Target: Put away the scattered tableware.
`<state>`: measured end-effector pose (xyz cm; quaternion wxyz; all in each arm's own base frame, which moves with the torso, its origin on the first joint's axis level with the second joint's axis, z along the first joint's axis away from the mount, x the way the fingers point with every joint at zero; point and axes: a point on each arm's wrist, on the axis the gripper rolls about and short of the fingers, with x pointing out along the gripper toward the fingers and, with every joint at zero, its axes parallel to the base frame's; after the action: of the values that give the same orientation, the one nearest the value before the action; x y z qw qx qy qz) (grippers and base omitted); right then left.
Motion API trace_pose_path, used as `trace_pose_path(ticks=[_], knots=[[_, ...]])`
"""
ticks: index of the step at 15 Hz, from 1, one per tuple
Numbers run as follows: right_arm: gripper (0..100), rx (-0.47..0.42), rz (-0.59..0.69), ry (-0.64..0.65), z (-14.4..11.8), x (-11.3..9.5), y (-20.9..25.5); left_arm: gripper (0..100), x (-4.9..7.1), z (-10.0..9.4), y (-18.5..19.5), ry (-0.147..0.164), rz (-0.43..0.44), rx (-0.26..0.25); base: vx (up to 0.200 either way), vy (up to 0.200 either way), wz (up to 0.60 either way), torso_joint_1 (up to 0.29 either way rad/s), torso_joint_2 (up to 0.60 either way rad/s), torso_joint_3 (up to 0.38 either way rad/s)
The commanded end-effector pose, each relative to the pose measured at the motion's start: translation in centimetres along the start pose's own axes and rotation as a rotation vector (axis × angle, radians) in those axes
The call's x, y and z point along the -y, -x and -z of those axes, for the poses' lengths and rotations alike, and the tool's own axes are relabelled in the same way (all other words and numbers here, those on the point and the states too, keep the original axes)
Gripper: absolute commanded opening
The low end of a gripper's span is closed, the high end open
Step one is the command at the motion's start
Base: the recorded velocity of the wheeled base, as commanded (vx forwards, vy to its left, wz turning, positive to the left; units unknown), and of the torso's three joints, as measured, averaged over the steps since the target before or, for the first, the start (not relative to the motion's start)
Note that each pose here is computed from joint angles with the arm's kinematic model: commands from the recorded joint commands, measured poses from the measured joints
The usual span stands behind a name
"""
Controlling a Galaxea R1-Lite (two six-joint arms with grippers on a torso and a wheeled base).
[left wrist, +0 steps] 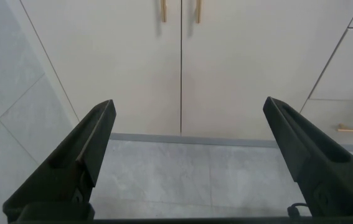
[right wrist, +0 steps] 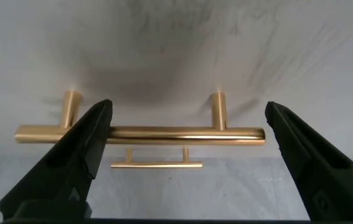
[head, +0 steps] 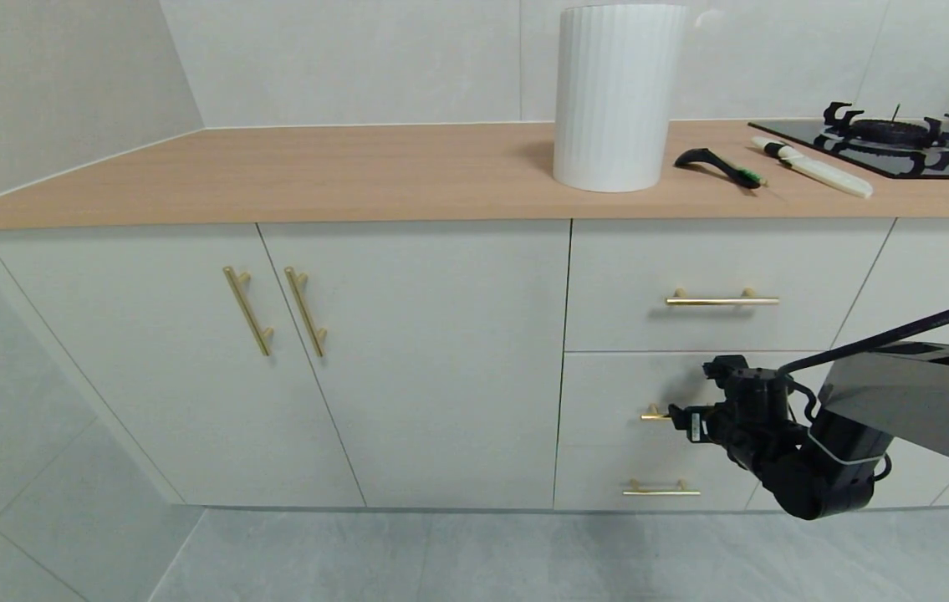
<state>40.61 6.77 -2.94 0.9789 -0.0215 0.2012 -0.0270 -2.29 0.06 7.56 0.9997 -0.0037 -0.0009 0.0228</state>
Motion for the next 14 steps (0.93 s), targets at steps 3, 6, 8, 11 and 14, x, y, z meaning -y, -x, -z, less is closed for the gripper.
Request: trace_pose_path(ticks=[3, 6, 8, 11, 14], knots=[[100, -0.017, 0.003, 0.004, 0.6, 0.0, -0.2, 100, 0.0, 0.0, 0.0, 0.000, 0.000, 0.000, 0.000, 0.000, 0.00, 0.000, 0.00, 0.000], [100, -0.031, 0.006, 0.006, 0.8, 0.3, -0.1, 100, 0.0, 0.0, 0.0, 0.000, 0.000, 0.000, 0.000, 0.000, 0.00, 0.000, 0.00, 0.000], [100, -0.036, 0.006, 0.009, 0.8, 0.3, 0.1, 100, 0.0, 0.0, 0.0, 0.000, 0.000, 0.000, 0.000, 0.000, 0.00, 0.000, 0.00, 0.000], [100, -0.087, 0.006, 0.023, 0.6, 0.5, 0.8, 100, 0.0, 0.0, 0.0, 0.000, 0.000, 0.000, 0.000, 0.000, 0.00, 0.000, 0.00, 0.000], [100, -0.223, -0.067, 0.047, -1.4, 1.0, 4.6, 100, 0.0, 0.0, 0.0, 0.000, 0.000, 0.000, 0.000, 0.000, 0.00, 0.000, 0.00, 0.000]])
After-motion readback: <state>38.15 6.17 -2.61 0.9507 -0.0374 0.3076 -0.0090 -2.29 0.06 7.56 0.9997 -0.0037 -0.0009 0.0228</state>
